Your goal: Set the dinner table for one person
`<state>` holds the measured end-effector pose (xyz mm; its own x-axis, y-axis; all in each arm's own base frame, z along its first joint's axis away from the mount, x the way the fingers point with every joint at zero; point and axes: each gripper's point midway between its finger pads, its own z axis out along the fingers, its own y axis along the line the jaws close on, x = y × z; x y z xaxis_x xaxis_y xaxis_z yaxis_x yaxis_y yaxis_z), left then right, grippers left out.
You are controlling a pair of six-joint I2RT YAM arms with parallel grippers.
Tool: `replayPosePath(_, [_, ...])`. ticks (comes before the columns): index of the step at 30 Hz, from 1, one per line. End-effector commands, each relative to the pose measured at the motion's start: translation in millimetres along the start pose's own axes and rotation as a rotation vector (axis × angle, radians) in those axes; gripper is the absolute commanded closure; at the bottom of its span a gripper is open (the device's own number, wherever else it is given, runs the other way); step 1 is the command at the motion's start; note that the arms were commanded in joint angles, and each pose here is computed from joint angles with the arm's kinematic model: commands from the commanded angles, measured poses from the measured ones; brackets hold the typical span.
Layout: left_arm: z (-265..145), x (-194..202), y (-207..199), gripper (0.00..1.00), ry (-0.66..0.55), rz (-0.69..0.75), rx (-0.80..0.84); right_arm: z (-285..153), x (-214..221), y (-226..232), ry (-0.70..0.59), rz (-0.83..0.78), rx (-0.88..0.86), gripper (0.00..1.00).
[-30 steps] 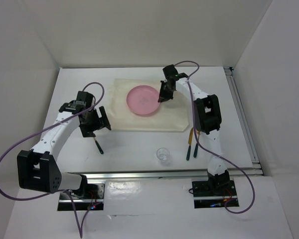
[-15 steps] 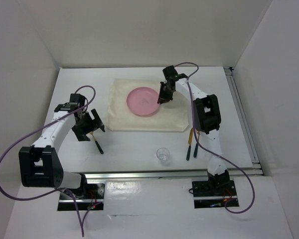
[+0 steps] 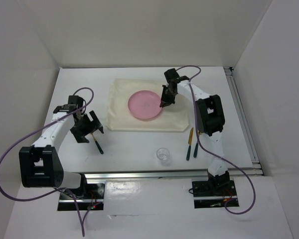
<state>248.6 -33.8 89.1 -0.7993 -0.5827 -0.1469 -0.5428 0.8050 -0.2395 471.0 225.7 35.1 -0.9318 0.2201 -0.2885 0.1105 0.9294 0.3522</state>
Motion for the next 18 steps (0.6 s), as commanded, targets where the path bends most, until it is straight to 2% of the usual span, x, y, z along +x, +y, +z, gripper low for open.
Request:
replayPosePath(1, [2, -1, -1, 0.0, -0.006, -0.005, 0.019, -29, -9, 14, -0.065, -0.004, -0.031, 0.97])
replayPosePath(6, [7, 0, 2, 0.0, -0.017, -0.014, 0.015, -29, -10, 18, -0.067, 0.014, -0.044, 0.75])
replayPosePath(7, [10, 1, 3, 0.0, -0.017, -0.014, 0.015, -29, -10, 18, -0.067, 0.014, -0.044, 0.69])
replayPosePath(8, [13, 1, 4, 0.0, -0.02, -0.013, 0.017, -35, -13, 20, -0.078, 0.012, -0.052, 0.57])
replayPosePath(10, [20, 1, 6, 0.0, -0.023, -0.04, 0.005, -39, -11, 24, -0.085, 0.004, -0.05, 0.47])
replayPosePath(12, [24, 3, 7, 0.0, -0.016, -0.059, 0.0, -50, -17, 26, -0.118, 0.001, -0.048, 0.31])
replayPosePath(13, [26, 4, 10, 0.02, -0.015, -0.083, -0.015, -54, -18, 27, -0.126, -0.009, -0.053, 0.3])
replayPosePath(14, [27, 3, 11, 0.04, -0.033, -0.093, -0.016, -66, -23, 27, -0.154, -0.01, -0.043, 0.23])
replayPosePath(18, [34, -1, 15, 0.09, -0.065, -0.136, -0.031, -94, -27, 26, -0.215, -0.032, -0.031, 0.22])
